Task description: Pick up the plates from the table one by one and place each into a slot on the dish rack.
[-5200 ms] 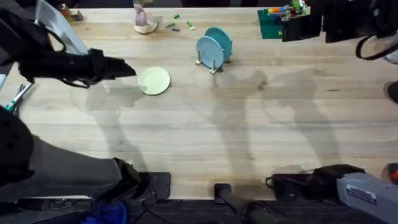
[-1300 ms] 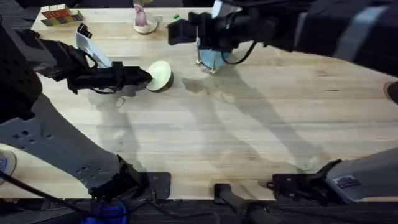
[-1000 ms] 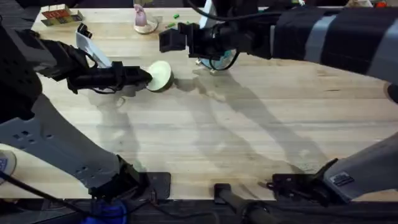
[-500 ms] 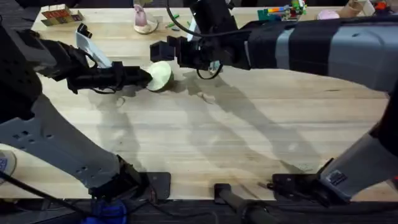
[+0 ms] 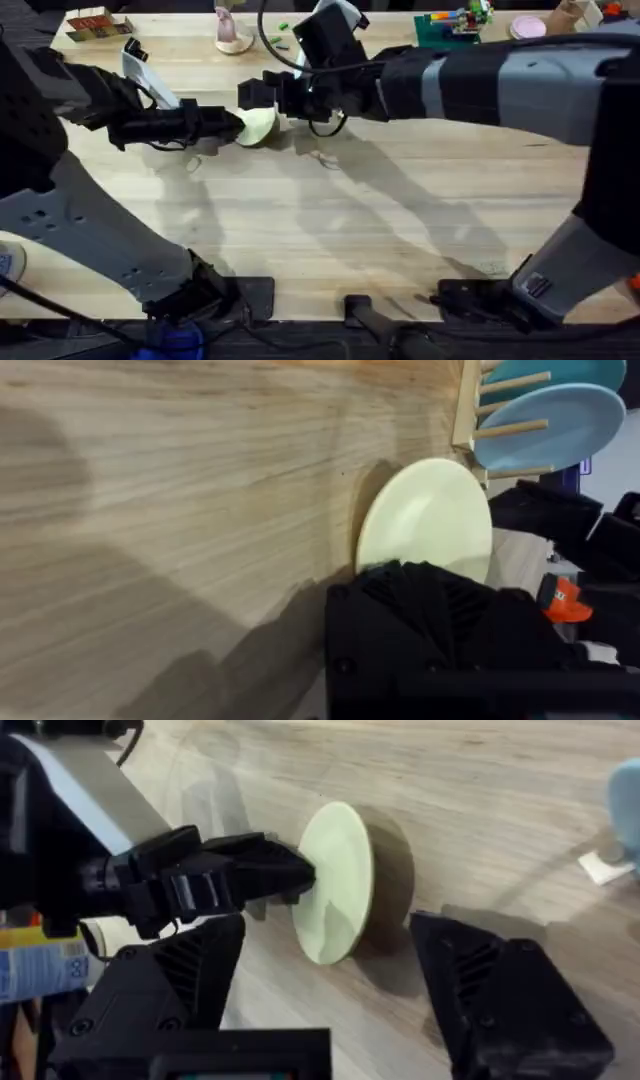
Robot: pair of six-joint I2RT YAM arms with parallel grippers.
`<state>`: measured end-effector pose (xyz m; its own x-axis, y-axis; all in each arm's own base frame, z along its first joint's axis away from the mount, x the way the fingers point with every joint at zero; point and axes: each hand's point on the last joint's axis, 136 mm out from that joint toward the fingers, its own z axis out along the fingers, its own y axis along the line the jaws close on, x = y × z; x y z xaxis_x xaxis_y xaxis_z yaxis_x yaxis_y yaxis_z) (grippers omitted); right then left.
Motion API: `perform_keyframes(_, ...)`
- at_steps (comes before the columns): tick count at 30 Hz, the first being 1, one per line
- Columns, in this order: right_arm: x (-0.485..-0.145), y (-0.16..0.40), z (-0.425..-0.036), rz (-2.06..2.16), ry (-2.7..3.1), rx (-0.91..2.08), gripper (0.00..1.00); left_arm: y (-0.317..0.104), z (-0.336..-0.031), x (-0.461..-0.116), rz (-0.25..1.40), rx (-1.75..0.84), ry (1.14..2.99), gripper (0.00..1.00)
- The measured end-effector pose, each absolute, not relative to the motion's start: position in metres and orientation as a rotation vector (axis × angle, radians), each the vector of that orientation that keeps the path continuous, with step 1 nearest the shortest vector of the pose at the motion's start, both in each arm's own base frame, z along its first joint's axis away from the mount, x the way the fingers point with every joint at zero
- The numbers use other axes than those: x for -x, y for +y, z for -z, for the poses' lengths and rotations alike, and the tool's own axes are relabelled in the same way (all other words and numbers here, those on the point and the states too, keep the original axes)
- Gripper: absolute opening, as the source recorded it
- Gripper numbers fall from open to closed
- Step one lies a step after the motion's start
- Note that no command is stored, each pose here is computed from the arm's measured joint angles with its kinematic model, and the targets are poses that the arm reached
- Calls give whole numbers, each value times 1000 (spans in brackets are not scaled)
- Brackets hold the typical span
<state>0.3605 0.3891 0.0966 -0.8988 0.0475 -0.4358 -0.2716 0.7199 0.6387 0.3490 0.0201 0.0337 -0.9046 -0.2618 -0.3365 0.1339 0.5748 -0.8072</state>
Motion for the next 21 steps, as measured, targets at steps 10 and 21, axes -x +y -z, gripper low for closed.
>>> perform_keyframes(10,-363,398,-82,-997,2502,51,990,20,-34,-349,1274,103,2387,38)
perform_keyframes(21,-365,411,-77,-1048,2481,-15,930,20,-34,-349,1275,103,2387,38)
